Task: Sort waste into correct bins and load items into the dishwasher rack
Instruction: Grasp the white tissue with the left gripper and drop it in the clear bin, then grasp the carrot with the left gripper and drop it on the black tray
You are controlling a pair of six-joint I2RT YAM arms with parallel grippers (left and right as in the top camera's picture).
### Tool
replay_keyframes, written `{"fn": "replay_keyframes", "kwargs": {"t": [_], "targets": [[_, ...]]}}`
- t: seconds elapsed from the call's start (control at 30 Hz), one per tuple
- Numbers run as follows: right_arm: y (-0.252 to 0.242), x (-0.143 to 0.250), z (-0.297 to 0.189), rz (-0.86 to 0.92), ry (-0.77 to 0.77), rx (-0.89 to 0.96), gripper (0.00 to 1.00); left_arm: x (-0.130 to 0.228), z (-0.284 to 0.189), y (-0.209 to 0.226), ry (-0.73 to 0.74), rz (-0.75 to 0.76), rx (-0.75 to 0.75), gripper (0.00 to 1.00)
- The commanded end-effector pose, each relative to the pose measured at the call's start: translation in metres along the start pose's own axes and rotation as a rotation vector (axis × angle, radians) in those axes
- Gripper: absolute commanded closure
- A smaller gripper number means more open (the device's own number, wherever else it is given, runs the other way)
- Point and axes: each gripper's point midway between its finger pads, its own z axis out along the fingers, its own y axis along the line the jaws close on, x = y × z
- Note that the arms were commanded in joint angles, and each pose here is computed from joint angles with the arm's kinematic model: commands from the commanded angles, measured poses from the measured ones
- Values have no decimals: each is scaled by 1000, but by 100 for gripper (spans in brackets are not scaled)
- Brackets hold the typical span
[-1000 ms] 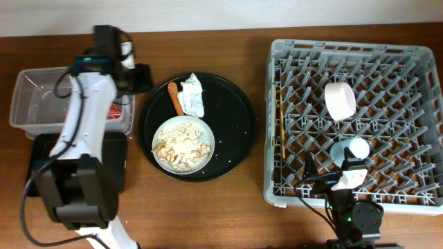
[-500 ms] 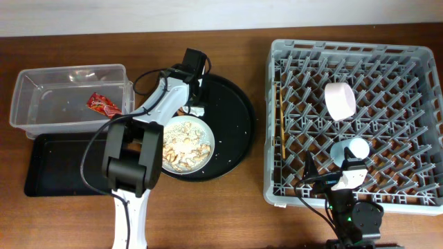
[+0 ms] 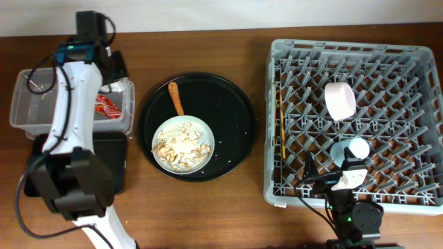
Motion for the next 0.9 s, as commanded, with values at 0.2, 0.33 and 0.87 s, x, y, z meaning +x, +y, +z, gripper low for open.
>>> {"fn": "replay_keyframes", "kwargs": {"t": [0.2,0.33,0.87], "targets": [[1,3,0,-6,3,-7,2,-6,-29,-21,-4,-8,118,37],[1,3,0,-5,3,-7,2,45,-5,-114,89,149,201,43],[1,3,0,-5,3,-7,2,97,125,-152,218,15,118,87]]}}
